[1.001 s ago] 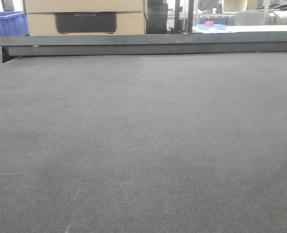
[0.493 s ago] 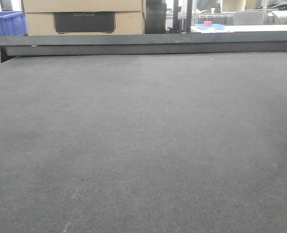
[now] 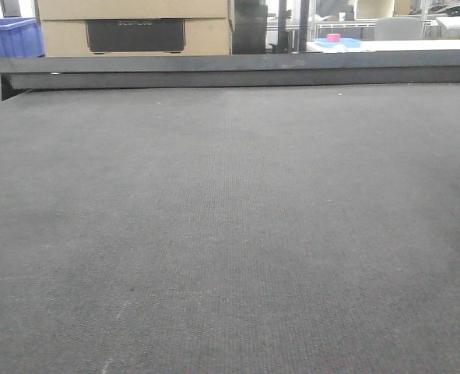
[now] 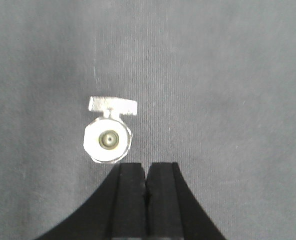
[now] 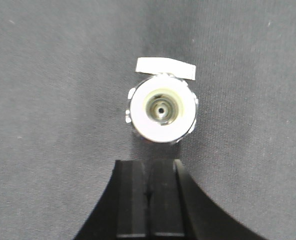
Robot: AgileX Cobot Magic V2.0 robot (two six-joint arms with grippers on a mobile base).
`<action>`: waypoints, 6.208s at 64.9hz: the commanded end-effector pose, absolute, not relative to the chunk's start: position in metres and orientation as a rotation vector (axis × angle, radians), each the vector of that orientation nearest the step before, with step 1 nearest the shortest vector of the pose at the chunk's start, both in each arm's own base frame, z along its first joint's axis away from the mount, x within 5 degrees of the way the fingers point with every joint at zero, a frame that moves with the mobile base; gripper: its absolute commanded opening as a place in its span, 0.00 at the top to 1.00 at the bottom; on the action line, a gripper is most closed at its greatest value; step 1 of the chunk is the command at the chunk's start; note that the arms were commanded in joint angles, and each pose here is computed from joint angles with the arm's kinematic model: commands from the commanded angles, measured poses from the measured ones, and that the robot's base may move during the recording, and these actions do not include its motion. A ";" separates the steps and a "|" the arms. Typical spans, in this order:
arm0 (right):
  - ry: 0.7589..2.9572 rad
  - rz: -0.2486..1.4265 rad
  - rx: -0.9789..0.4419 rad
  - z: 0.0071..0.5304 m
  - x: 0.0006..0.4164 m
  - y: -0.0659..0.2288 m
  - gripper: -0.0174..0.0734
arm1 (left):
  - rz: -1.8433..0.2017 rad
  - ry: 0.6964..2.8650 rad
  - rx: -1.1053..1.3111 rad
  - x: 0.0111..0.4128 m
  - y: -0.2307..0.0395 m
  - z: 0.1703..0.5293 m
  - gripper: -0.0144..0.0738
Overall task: Place valve from conveyor to right shelf box
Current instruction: 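Close the right gripper around the valve beneath it, then close the left gripper around the other silver valve, then lift both held valves up off the conveyor belt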
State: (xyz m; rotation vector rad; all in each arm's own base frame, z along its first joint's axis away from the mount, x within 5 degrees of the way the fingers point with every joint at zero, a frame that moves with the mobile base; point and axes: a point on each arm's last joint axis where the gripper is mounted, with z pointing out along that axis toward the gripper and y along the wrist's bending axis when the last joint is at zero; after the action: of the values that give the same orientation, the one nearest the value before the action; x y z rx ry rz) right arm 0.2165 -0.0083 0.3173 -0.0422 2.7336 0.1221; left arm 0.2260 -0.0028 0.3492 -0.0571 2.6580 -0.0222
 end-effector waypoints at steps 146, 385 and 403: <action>3.004 0.132 0.058 0.246 0.293 -0.019 0.99 | 0.157 2.951 0.013 0.296 0.006 0.259 0.31; 1.821 -0.016 0.028 0.406 0.107 -0.004 0.99 | 0.044 1.672 0.023 0.064 0.002 0.417 0.96; 1.821 -0.016 0.028 0.406 0.107 -0.004 0.99 | 0.044 1.672 0.023 0.064 0.002 0.417 0.96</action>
State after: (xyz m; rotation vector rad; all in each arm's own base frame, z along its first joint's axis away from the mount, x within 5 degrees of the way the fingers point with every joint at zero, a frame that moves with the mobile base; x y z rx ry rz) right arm 0.1085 -0.0030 0.3959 0.0256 1.9091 0.0038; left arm 0.0660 0.0021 0.4097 0.0225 1.7419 0.0476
